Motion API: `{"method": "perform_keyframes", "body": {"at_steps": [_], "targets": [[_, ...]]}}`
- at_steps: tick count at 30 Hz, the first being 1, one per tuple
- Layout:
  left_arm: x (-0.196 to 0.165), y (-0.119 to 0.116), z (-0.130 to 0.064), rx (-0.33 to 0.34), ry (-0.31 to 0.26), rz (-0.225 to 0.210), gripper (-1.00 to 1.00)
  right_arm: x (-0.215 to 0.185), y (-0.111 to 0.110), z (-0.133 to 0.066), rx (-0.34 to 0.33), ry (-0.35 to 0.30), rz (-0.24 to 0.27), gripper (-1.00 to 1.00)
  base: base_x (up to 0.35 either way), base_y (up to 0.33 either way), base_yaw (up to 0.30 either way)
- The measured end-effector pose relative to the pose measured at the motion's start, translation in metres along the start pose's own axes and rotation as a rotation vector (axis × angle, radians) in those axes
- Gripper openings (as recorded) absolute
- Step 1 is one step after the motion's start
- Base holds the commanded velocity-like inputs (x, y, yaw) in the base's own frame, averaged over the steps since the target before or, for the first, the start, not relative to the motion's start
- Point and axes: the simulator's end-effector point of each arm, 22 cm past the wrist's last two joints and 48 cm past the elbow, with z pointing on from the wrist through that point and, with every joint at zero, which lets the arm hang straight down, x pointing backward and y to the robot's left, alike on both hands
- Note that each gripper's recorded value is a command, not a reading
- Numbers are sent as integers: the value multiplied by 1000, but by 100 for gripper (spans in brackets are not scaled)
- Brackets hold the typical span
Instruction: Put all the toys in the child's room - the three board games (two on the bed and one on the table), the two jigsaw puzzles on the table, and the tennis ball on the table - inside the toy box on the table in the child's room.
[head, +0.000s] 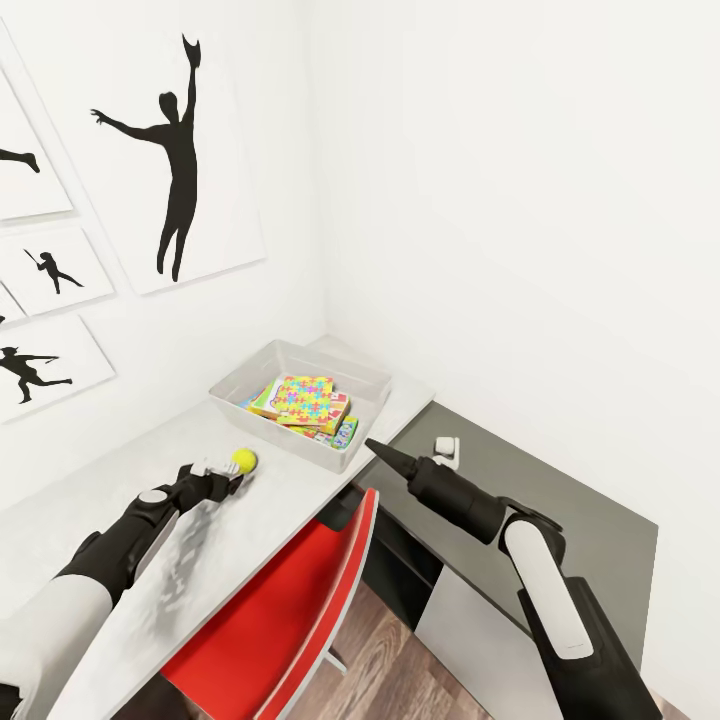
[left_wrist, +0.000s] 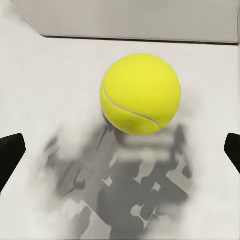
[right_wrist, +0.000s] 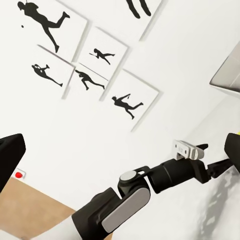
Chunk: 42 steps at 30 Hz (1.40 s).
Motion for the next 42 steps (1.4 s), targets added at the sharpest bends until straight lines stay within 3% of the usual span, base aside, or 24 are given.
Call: {"method": "perform_keyframes", "body": {"at_steps": [42], "targets": [[-3, -1, 0, 3, -12, 10, 100, -1, -1, 0, 2, -4, 0, 100, 0, 0, 0]]}}
